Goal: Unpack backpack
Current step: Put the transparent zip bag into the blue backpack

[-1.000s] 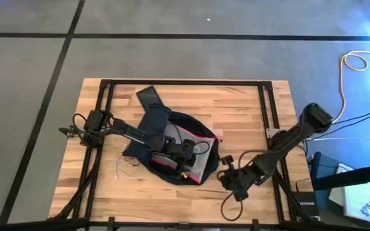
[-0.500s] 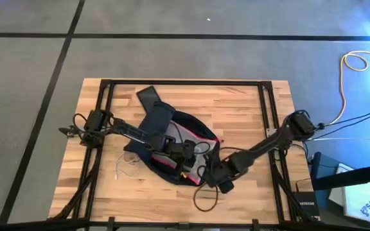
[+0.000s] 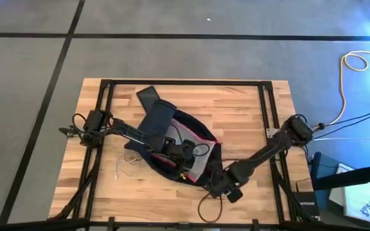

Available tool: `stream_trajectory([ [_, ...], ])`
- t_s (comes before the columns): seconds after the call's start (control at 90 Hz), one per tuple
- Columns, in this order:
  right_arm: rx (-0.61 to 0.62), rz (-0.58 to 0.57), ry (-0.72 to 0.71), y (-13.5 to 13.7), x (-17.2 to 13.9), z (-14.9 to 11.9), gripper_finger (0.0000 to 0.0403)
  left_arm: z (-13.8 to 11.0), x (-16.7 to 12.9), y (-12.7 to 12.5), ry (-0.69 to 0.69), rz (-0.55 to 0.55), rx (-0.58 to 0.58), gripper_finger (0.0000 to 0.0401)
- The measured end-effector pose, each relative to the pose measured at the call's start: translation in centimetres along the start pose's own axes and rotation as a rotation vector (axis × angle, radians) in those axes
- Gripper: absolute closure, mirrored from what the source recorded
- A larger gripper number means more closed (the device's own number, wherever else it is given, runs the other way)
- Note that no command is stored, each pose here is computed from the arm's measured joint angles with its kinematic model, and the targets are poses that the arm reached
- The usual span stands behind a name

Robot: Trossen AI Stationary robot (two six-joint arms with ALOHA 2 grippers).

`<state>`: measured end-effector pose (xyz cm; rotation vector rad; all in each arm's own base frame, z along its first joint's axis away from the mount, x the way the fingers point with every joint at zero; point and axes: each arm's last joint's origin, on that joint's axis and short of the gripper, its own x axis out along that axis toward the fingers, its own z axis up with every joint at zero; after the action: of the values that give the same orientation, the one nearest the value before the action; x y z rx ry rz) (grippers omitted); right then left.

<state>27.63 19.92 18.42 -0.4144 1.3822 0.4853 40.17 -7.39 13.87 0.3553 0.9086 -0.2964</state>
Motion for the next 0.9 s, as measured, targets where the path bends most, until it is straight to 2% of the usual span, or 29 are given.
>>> stream_trajectory([
  [0.178, 0.007, 0.008, -0.001, 1.7, -0.9, 0.3, 0.0271, -0.1, 0.0, 0.0, 0.006, 0.001, -0.001, 0.0129],
  [0.422, 0.028, 0.001, 0.090, 3.0, -2.1, -0.2, 0.0272, -0.4, 0.0, 0.2, 0.033, 0.001, -0.007, 0.0129],
  [0.711, 0.048, -0.029, 0.070, 2.9, -2.4, 0.1, 0.0272, -0.5, 0.0, 0.4, 0.037, 0.002, -0.031, 0.0129],
  [0.9, 0.028, -0.059, 0.038, 2.8, -2.3, 0.3, 0.0272, -0.2, 0.0, 0.2, -0.018, -0.127, -0.163, 0.0129],
])
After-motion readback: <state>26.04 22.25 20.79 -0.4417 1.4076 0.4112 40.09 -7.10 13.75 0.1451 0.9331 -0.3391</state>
